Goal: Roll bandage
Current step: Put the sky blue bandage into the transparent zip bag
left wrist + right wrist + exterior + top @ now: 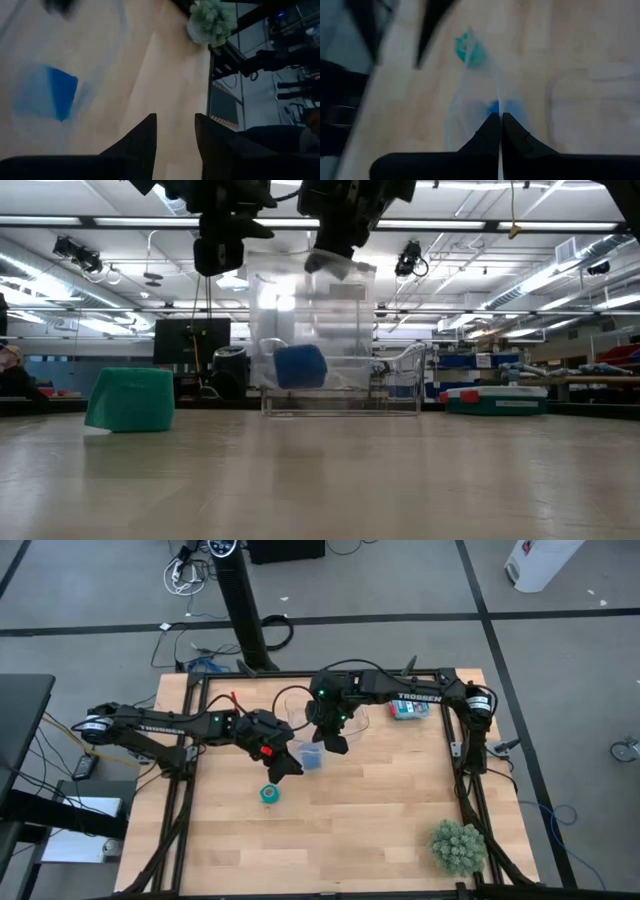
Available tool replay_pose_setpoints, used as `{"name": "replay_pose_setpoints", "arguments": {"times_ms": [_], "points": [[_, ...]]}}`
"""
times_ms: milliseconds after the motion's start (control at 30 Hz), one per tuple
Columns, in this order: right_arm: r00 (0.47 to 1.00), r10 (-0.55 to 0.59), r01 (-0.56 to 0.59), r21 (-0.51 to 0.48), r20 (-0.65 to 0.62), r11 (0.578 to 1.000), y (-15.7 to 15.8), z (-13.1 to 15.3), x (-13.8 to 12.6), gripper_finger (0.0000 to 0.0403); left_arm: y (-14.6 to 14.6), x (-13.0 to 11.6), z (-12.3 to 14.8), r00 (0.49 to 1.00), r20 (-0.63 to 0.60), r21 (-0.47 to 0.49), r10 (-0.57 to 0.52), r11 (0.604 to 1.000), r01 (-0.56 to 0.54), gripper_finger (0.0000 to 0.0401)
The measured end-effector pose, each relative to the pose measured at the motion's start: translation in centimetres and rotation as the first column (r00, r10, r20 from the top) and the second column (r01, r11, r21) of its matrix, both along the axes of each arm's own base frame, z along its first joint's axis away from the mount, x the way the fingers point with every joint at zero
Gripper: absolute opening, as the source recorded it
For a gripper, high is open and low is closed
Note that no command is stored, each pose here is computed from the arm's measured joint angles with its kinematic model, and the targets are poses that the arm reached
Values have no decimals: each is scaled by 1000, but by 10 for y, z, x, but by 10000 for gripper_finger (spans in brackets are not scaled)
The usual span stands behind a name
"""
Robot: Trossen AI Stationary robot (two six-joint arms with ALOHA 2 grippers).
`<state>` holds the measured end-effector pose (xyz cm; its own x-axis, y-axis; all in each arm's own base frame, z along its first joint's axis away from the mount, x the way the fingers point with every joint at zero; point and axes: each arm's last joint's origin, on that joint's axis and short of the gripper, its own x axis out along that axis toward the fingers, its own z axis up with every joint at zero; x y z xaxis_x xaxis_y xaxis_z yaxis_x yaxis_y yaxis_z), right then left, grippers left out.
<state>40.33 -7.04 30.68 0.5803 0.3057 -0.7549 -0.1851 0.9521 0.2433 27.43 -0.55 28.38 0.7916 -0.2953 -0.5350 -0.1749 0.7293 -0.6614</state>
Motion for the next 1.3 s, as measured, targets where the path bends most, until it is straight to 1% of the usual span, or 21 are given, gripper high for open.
{"name": "replay_pose_setpoints", "arguments": {"times_ms": [67,167,300,433,533,633,767,833,933,1133,1300], "points": [[1000,-11,9,-48,-23,999,1,3,-2,0,-1,-3,0,1000,-29,-34,-8,999,7,140],[999,49,-49,-7,-16,999,3,12,-5,0,-4,-8,0,997,-67,-88,-26,996,20,140],[997,65,-67,-44,-52,997,10,9,-6,0,-18,-15,-3,985,-135,-112,-109,989,94,137],[996,73,-75,-46,-48,996,14,9,-5,0,-33,-23,-9,958,-219,-99,-185,981,166,130],[997,71,-73,-54,-31,996,13,10,-3,0,-43,-29,-13,934,-268,-76,-237,972,224,127],[997,69,-70,-57,-24,996,13,11,-3,0,-51,-35,-17,910,-313,-17,-271,960,280,126],[998,62,-63,-59,-13,996,10,11,-2,0,-58,-39,-25,884,-381,75,-271,944,322,126],[998,61,-61,-59,-12,996,9,11,-2,0,-61,-37,-28,886,-389,129,-253,937,324,129],[998,55,-55,-58,-11,997,8,11,-2,0,-62,-34,-32,886,-391,180,-251,923,341,141],[999,50,-50,-52,-13,997,8,11,-2,0,-65,-28,-43,862,-431,207,-266,901,381,176],[1000,12,-13,-32,-24,999,4,11,-3,0,-69,-22,-56,831,-472,230,-295,868,439,183]]}}
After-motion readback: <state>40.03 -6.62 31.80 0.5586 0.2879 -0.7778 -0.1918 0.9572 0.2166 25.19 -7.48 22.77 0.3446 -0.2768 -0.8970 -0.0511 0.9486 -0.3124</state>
